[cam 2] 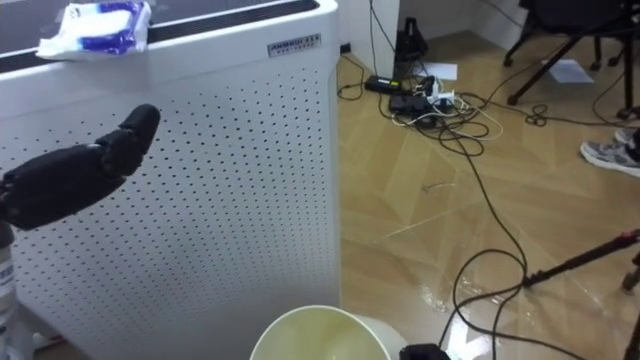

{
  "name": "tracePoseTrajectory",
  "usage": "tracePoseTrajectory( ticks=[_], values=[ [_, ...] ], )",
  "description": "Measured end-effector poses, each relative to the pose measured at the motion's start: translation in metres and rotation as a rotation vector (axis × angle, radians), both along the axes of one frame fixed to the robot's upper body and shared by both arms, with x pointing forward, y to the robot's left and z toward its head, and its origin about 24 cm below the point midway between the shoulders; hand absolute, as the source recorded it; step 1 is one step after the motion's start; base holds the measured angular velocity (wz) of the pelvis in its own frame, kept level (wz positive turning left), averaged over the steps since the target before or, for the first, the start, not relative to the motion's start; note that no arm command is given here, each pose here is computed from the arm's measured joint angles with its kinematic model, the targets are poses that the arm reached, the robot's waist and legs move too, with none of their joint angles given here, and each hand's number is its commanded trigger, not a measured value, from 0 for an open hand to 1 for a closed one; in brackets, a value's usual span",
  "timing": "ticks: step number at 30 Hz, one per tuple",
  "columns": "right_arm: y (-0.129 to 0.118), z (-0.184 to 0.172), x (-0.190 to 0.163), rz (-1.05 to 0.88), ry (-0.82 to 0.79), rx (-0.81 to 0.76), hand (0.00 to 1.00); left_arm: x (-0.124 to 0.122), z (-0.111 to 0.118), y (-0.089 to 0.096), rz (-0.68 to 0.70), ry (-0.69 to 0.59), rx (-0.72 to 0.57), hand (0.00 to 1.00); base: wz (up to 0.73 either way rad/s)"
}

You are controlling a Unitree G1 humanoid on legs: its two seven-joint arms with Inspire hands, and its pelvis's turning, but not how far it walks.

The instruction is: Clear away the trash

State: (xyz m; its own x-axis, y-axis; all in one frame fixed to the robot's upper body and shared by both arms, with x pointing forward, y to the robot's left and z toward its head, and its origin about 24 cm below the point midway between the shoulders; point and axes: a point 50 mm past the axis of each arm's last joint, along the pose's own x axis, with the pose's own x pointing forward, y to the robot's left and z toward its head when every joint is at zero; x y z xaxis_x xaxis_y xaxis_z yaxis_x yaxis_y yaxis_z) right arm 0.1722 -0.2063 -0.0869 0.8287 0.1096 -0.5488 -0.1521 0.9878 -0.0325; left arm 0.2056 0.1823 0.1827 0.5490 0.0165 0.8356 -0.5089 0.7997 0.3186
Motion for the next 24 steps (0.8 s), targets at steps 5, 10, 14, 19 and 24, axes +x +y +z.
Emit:
tracePoseTrajectory(
  ticks=[5, 10, 14, 19, 24],
  values=[
    [0.002, 0.000, 0.000, 0.012, 0.001, 0.003, 1.00, 0.001, -0.002, 0.004, 0.055, 0.017, 0.036, 0.00, 0.00],
    [0.000, -0.002, -0.006, 0.039, 0.013, -0.032, 1.00, -0.001, -0.004, 0.018, 0.157, 0.021, 0.069, 0.00, 0.00],
    [-0.006, -0.001, -0.008, 0.055, 0.018, -0.074, 1.00, -0.001, -0.007, 0.030, 0.239, 0.044, 0.105, 0.00, 0.00],
    [-0.009, 0.000, -0.008, 0.056, 0.018, -0.081, 1.00, 0.000, -0.006, 0.035, 0.254, 0.047, 0.131, 0.00, 0.00],
    [-0.009, 0.000, -0.008, 0.057, 0.018, -0.081, 1.00, 0.001, -0.008, 0.036, 0.259, 0.058, 0.130, 0.00, 0.00]
  ],
)
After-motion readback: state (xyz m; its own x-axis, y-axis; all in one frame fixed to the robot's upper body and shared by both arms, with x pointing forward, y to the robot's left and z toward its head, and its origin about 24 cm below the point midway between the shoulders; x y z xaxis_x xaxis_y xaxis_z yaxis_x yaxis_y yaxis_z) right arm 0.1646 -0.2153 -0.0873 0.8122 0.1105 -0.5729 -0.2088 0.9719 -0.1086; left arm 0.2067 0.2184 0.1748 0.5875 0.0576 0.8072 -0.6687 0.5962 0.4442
